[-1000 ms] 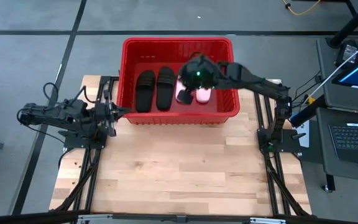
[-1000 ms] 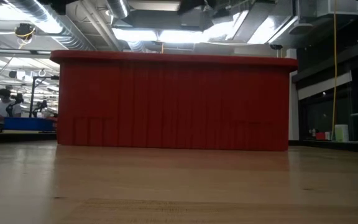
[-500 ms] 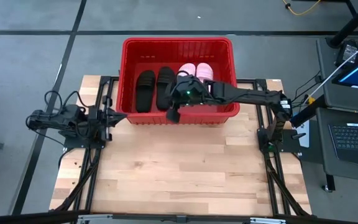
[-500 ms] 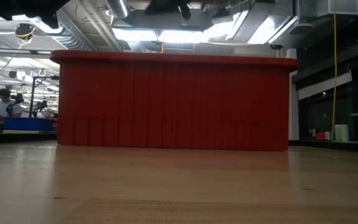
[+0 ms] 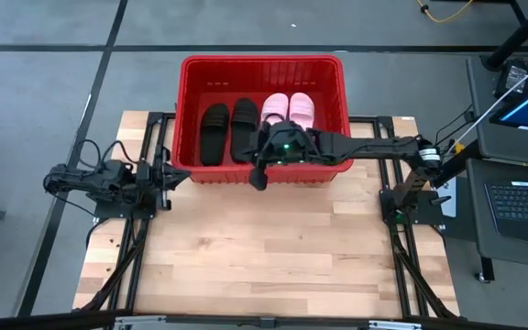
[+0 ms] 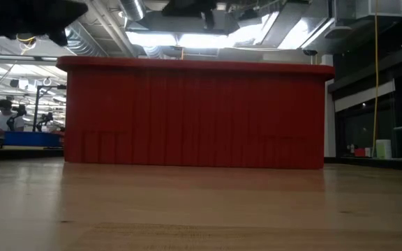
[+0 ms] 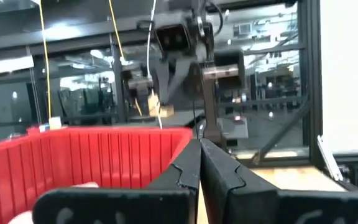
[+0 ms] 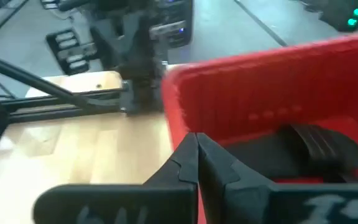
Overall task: Pick and place slides into bin
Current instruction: Return to Home Position
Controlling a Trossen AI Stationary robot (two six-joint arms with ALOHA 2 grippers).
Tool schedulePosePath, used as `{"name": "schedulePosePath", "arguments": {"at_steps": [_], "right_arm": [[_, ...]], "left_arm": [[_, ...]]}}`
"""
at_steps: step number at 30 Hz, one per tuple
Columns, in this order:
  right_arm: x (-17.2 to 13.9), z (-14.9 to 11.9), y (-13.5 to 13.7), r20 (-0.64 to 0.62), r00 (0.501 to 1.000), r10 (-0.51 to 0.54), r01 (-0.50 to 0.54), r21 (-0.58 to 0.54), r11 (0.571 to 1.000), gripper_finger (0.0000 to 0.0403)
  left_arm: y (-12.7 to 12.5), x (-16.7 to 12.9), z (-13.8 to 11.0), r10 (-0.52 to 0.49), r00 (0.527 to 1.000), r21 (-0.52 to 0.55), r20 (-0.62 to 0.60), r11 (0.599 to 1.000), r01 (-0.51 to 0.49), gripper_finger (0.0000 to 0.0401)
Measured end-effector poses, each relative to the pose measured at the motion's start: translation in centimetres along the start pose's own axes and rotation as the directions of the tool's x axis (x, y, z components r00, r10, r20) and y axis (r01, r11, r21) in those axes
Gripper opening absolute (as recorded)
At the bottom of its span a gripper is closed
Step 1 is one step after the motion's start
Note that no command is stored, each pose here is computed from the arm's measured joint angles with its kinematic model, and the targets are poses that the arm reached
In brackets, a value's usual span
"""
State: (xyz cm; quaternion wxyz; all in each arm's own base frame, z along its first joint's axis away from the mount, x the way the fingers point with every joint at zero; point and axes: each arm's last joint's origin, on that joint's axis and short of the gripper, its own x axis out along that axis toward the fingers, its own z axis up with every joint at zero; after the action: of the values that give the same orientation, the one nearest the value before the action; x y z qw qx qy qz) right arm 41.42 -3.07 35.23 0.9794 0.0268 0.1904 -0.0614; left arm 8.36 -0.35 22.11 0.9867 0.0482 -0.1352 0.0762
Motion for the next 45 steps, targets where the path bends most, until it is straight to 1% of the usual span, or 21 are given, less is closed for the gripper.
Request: {"name": "schedulePosePath", "arguments": {"at_steps": [3,6,9,14,17,19,22,26,29,32,35,40,43,45], "right_arm": [[-1.7,-0.2,0.0,0.036,0.999,-0.003,0.002,0.028,1.000,0.0004],[-4.8,0.9,0.4,0.118,0.993,0.015,-0.016,0.009,1.000,0.0004],[-7.5,1.3,0.7,0.176,0.984,0.030,-0.030,-0.006,1.000,0.0004],[-10.3,0.3,0.9,0.262,0.964,0.044,-0.034,-0.044,0.998,0.0004],[-11.0,-1.4,0.8,0.311,0.949,0.054,-0.040,-0.049,0.998,0.0005],[-11.7,-2.6,0.4,0.304,0.952,0.046,-0.036,-0.036,0.999,0.0005],[-13.9,-3.2,0.0,0.335,0.942,0.036,-0.029,-0.026,0.999,0.0005],[-16.8,-4.2,-0.2,0.375,0.926,0.044,-0.015,-0.079,0.997,0.0005],[-18.9,-5.6,-0.3,0.405,0.913,0.047,-0.013,-0.086,0.996,0.0005],[-19.9,-8.0,-0.5,0.395,0.917,0.051,-0.035,-0.049,0.998,0.0005],[-20.5,-10.5,-0.6,0.380,0.923,0.056,-0.037,-0.056,0.998,0.0005],[-22.0,-13.7,-1.0,0.427,0.902,0.056,-0.038,-0.051,0.998,0.0005],[-23.0,-15.2,-1.1,0.488,0.871,0.058,-0.040,-0.046,0.998,0.0005],[-23.4,-16.3,-1.2,0.496,0.866,0.060,-0.042,-0.046,0.998,0.0005]], "left_arm": [[-0.2,0.1,-1.3,0.003,1.000,-0.008,-0.010,1.000,-0.003,0.0002],[-0.2,0.1,-1.6,0.013,0.999,0.010,0.035,1.000,-0.014,0.0002],[-0.2,0.1,-2.4,0.031,0.998,0.032,0.052,0.999,-0.033,0.0002],[0.2,0.2,-2.6,0.072,0.996,0.062,0.042,0.995,-0.075,0.0002],[0.5,0.2,-2.5,0.082,0.995,0.089,0.055,0.992,-0.087,0.0002],[0.6,0.2,-2.5,0.092,0.994,0.088,0.053,0.991,-0.096,0.0002],[0.9,0.2,-2.6,0.104,0.993,0.084,0.052,0.991,-0.108,0.0002],[1.1,0.2,-2.6,0.128,0.990,0.089,0.051,0.987,-0.132,0.0002],[1.2,0.2,-2.6,0.127,0.991,0.084,0.052,0.988,-0.131,0.0002],[1.1,0.3,-2.6,0.086,0.995,0.081,0.056,0.993,-0.091,0.0002],[1.0,0.3,-2.6,0.081,0.995,0.059,0.057,0.995,-0.085,0.0003],[1.2,0.2,-2.6,0.120,0.991,0.055,0.053,0.991,-0.123,0.0002],[1.2,0.2,-2.6,0.140,0.989,0.055,0.050,0.988,-0.142,0.0003],[1.2,0.2,-2.6,0.144,0.988,0.055,0.050,0.988,-0.146,0.0003]]}}
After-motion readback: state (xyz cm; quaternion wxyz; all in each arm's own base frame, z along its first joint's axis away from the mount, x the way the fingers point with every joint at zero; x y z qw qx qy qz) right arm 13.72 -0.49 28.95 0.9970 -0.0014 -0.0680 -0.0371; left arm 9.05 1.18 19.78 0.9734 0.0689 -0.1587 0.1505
